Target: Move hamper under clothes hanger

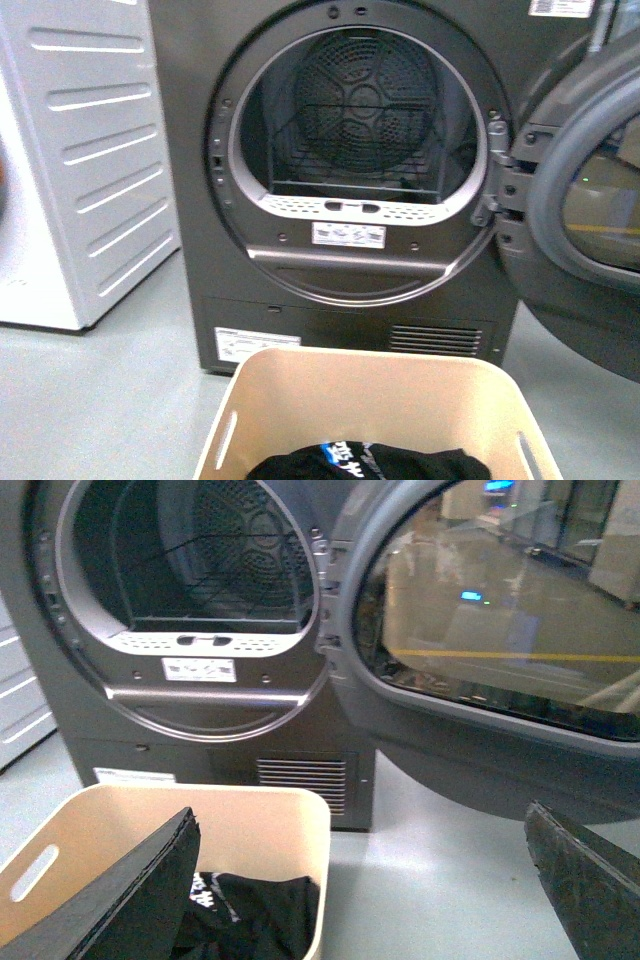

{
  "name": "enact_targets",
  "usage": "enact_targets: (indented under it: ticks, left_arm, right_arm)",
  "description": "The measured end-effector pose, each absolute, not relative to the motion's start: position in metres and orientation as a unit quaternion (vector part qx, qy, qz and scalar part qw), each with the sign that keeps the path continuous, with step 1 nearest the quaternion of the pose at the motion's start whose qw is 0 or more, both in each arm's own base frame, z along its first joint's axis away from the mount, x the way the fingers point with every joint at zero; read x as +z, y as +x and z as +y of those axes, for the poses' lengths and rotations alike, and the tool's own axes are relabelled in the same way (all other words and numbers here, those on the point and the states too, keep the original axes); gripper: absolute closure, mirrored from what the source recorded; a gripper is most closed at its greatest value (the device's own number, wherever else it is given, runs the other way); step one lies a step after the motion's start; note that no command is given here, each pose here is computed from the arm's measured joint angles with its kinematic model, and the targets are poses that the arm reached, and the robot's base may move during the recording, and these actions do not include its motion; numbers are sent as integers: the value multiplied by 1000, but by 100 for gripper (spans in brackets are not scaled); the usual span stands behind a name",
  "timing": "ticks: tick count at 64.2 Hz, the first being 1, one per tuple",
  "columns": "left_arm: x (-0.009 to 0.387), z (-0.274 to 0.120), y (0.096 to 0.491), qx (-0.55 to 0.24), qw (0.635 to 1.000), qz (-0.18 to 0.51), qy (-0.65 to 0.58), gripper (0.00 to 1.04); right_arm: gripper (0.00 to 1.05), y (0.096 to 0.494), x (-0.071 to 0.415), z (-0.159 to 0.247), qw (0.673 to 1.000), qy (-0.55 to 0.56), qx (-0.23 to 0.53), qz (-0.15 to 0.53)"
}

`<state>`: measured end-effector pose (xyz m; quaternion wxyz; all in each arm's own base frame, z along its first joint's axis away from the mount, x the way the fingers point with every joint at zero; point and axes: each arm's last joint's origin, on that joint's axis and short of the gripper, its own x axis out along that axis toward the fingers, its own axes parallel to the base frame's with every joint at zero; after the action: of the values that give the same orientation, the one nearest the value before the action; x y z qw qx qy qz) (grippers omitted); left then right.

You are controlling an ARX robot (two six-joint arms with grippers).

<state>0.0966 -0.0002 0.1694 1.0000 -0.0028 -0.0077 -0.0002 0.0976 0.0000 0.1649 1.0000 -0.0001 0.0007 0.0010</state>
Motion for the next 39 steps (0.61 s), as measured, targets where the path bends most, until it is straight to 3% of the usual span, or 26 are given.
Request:
enact_targets:
  ticks: [23,28,31,39]
  left_arm:
    - [169,0,97,0,1000,-8,-3,7]
    - [171,3,102,45,989,126,-66,7]
    - [176,7,115,65,978,174,-98,7]
    - [204,18,170,77,971,192,-121,7]
  right_arm:
    - [8,98,164,0,1000,1,7,5]
    - [8,104,169,-1,989,48,90,109]
    - [8,115,179,-3,982,69,117,133]
    - [8,161,208,-2,974,90,141,151]
